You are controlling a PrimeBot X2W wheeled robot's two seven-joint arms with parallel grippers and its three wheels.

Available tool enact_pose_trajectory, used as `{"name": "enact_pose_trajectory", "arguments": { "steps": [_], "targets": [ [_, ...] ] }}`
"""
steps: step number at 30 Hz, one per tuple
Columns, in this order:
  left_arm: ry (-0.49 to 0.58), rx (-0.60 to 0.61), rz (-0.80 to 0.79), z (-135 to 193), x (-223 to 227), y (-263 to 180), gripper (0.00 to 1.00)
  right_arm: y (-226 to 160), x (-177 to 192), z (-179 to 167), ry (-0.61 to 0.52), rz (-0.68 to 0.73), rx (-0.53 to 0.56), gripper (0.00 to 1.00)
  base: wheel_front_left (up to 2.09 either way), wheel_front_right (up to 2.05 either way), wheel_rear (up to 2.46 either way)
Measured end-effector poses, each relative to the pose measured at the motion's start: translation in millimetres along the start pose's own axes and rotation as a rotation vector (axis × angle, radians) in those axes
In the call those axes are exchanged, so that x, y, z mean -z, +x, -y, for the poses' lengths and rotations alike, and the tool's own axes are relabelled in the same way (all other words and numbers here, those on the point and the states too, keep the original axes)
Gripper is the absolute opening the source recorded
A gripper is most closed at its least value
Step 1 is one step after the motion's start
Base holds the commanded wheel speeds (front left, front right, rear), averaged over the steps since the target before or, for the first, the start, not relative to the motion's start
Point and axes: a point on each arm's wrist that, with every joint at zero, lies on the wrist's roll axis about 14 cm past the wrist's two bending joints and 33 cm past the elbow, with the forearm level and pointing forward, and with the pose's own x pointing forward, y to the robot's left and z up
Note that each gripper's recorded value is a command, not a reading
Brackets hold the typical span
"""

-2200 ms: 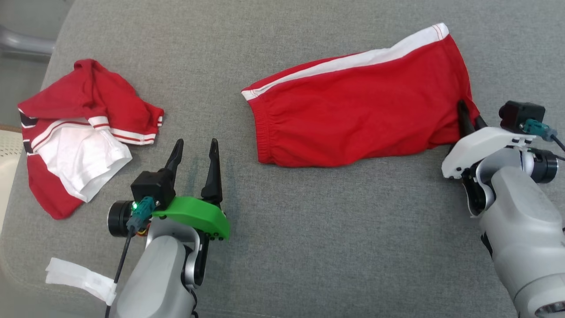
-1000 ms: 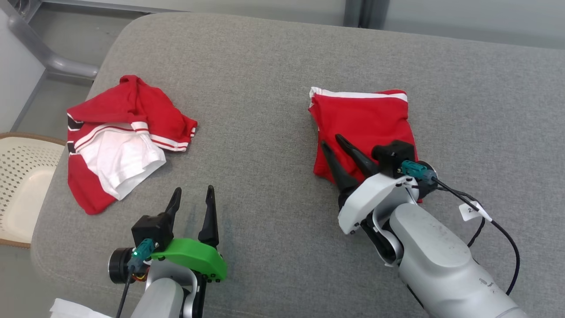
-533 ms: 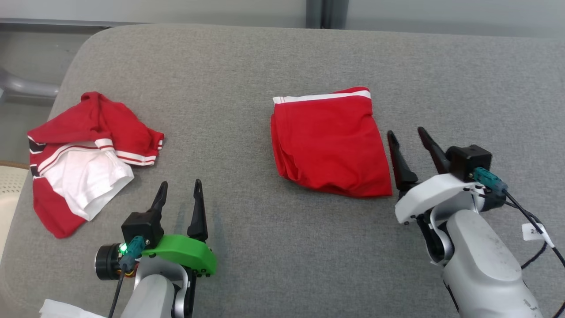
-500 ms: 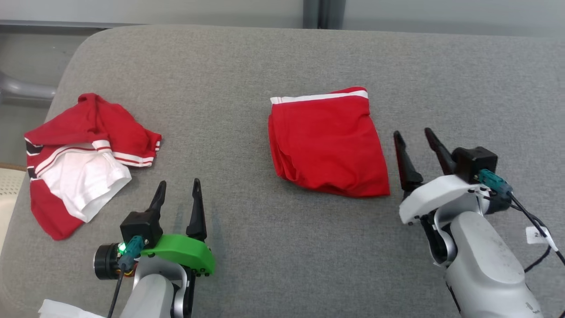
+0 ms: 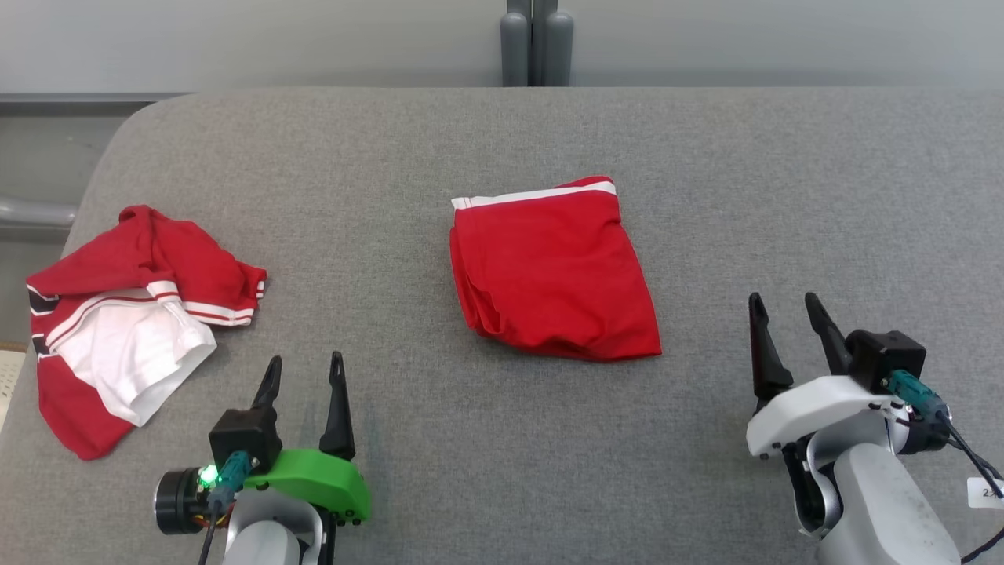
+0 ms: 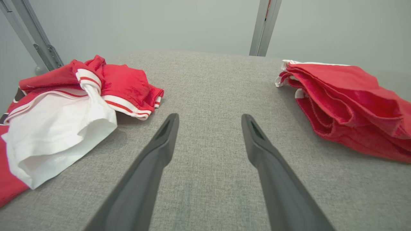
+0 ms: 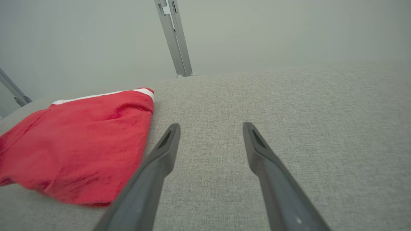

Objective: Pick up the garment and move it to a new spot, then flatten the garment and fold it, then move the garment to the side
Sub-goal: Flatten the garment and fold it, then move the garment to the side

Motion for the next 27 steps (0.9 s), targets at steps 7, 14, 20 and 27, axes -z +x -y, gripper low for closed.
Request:
{"name": "enact_pose_trajectory", "arguments": {
  "steps": [7,14,20,27],
  "targets": [
    [0.01,-0.01,-0.013,-5,8,-25,1.0,-27,10,-4,0.045,-0.027,0.001,1.0,0.0,0.0,0.0],
    [0.025,-0.003,0.011,-5,2,-37,1.0,-43,8,-5,0.058,-0.022,0.005,1.0,0.0,0.0,0.0],
    [0.029,-0.002,0.023,-5,-1,-38,1.0,-45,9,-6,0.061,-0.026,0.003,1.0,0.0,0.0,0.0],
    [0.02,0.005,0.002,-2,5,-34,1.0,-30,13,-17,0.061,-0.041,-0.034,1.0,0.0,0.0,0.0]
  ]
}}
